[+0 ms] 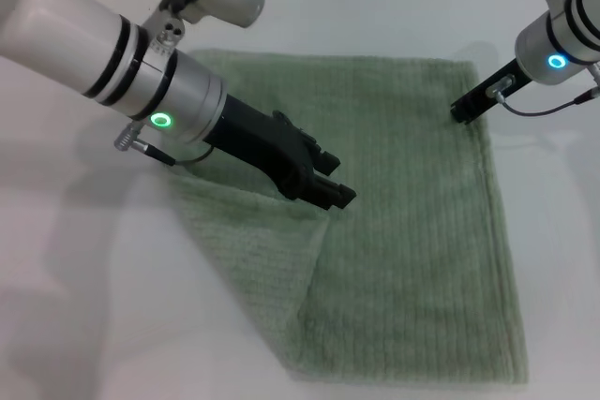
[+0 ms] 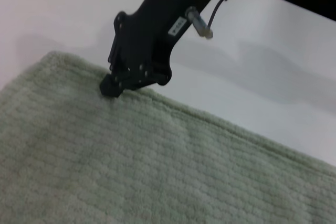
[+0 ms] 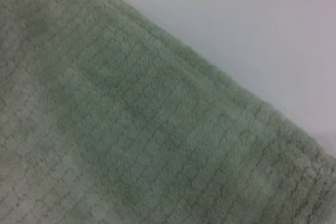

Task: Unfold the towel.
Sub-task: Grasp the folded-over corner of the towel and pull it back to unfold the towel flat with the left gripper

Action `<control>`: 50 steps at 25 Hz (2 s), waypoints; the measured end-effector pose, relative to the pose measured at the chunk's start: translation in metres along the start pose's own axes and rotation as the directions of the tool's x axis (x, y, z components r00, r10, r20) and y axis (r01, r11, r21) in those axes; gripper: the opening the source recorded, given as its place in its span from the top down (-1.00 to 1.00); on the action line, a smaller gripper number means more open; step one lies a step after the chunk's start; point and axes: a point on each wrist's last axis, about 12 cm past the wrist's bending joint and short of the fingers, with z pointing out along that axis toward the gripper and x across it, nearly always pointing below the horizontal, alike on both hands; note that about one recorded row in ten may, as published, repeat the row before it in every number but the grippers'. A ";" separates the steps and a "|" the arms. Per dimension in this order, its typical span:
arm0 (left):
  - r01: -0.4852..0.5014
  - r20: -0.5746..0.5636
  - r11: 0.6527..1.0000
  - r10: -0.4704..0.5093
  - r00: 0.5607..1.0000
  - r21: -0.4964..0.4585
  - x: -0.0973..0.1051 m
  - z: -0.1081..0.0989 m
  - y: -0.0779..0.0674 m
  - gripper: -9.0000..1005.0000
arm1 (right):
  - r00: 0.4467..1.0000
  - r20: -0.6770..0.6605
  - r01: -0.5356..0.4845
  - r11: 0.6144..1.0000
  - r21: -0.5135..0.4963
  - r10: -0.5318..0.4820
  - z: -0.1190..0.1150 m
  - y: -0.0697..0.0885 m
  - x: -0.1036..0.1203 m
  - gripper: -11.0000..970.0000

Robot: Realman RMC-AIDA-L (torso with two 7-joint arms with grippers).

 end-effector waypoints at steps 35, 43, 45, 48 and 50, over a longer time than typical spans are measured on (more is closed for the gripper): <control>-0.039 -0.110 0.997 0.032 0.993 -0.060 0.012 0.034 -0.002 -0.59 | 1.000 0.001 0.013 1.000 0.003 -0.013 0.001 0.003 -0.003 0.98; -0.050 -0.134 0.997 0.042 0.990 -0.061 0.014 0.037 -0.002 -0.58 | 1.000 0.003 0.014 1.000 0.004 -0.014 0.000 0.003 -0.004 0.98; -0.053 -0.140 0.997 0.044 0.989 -0.058 0.015 0.038 -0.003 -0.58 | 1.000 0.003 0.014 1.000 0.004 -0.014 0.000 0.003 -0.004 0.98; -0.053 -0.143 0.997 0.045 0.989 -0.055 0.015 0.038 -0.003 -0.55 | 1.000 0.003 0.014 1.000 0.005 -0.014 0.000 0.003 -0.004 0.98; -0.054 -0.148 0.997 0.046 0.988 -0.053 0.016 0.039 -0.004 -0.49 | 1.000 0.003 0.014 1.000 0.005 -0.014 0.000 0.003 -0.004 0.98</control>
